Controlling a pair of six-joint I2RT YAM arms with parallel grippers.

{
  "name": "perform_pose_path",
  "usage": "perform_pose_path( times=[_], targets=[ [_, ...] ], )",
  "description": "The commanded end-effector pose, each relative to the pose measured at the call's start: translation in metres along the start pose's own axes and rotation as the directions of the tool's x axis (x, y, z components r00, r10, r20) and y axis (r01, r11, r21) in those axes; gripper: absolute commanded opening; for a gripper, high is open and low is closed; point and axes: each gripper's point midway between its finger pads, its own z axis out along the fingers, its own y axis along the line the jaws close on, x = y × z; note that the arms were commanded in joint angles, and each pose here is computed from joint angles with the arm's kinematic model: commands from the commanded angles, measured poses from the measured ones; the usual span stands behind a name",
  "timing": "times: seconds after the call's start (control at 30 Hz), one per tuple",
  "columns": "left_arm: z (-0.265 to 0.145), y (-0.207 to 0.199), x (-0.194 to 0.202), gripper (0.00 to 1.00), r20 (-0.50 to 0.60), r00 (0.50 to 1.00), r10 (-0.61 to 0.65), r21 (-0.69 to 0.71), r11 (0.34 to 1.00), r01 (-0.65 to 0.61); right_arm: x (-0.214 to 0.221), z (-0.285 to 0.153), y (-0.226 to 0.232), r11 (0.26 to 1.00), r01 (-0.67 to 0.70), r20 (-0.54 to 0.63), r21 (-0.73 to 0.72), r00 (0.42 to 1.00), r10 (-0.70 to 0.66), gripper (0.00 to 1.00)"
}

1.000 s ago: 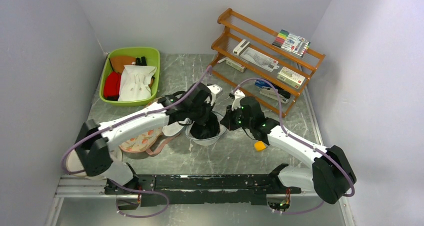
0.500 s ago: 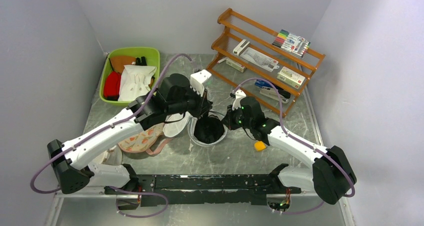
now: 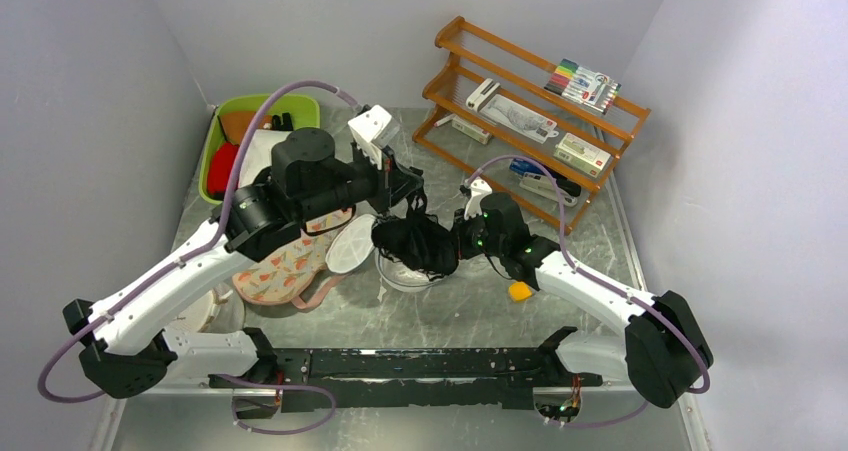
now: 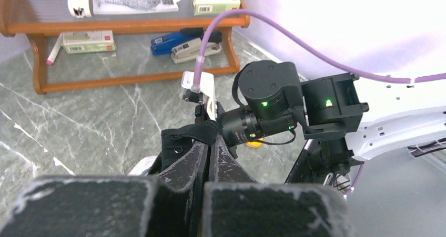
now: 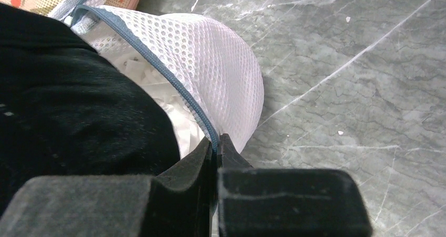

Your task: Unzip the laundry bag and remove the bra

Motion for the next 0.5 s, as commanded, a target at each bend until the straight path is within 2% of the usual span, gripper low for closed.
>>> perform_pose_path(
  times=[0.0, 0.2, 0.33, 0.47],
  targets=[
    [-0.019, -0.013, -0.044, 0.07, 0.141, 0.990, 0.014, 0.035, 0.999, -0.020, -0.006, -0.002, 0.002, 1.000, 0.004, 0.027, -0.007, 1.000, -0.004, 0.00],
    [-0.031, -0.010, -0.062, 0.07, 0.192, 0.981, 0.026, 0.001, 1.000, -0.027, -0.008, 0.000, 0.003, 1.000, 0.007, 0.028, -0.016, 1.000, -0.006, 0.00],
    [-0.035, -0.015, -0.069, 0.07, 0.230, 0.973, 0.015, 0.027, 0.999, -0.022, -0.005, 0.001, 0.003, 1.000, 0.014, 0.025, -0.019, 1.000, -0.014, 0.00],
    [-0.031, -0.022, -0.074, 0.07, 0.221, 0.975, 0.009, 0.056, 0.998, -0.022, -0.012, -0.001, 0.004, 1.000, 0.012, 0.049, -0.017, 0.999, -0.011, 0.00]
  ],
)
